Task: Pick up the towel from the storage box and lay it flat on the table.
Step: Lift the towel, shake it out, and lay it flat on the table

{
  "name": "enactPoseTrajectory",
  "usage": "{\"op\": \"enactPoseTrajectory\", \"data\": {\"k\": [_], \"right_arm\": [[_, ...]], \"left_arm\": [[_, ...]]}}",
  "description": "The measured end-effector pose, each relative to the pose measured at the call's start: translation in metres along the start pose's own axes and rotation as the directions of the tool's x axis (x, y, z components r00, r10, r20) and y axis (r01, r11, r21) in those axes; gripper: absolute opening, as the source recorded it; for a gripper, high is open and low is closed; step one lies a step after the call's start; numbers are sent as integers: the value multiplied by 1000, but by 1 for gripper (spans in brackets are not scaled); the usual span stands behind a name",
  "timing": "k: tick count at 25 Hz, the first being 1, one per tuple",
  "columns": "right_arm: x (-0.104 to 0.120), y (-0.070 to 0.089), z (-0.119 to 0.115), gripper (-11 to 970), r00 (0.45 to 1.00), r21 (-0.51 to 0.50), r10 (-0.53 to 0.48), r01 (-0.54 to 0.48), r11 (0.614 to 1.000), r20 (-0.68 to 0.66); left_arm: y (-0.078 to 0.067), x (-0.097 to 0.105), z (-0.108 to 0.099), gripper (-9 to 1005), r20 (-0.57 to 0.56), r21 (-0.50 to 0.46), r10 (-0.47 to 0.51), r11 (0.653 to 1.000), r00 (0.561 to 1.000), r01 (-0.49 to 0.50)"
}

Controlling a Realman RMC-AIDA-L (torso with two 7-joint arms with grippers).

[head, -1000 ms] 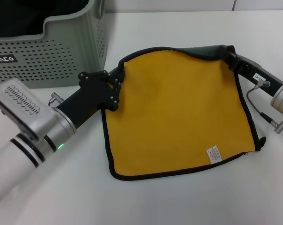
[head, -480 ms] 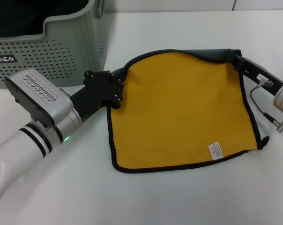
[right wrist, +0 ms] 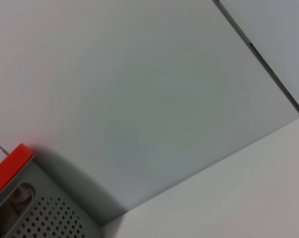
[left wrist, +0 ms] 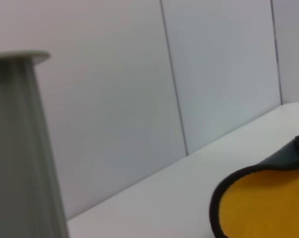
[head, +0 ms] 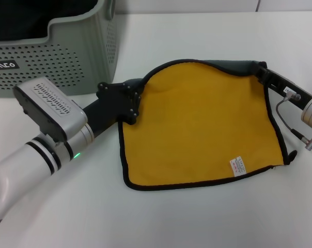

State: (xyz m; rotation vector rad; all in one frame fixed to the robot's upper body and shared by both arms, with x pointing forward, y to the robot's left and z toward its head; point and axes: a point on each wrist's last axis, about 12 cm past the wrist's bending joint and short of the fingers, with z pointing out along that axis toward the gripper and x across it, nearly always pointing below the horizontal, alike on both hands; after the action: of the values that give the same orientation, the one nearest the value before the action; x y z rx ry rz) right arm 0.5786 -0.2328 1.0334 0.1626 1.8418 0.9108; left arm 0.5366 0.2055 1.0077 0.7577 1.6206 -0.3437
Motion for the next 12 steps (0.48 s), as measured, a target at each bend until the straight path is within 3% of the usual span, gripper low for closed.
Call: {"op": "enactPoseTrajectory", "data": {"k": [9,12], "right_arm": [[-2,-1,-2,118,998,-7,58,-58,998,21],[-3,2,-8,120,996,-58,72,-70,996,49]], "left_arm": [[-4,-6,2,58,40,-4,-18,1000,999,19],[-3,-8,-2,186,69,-44,-60,997,996,63]]}}
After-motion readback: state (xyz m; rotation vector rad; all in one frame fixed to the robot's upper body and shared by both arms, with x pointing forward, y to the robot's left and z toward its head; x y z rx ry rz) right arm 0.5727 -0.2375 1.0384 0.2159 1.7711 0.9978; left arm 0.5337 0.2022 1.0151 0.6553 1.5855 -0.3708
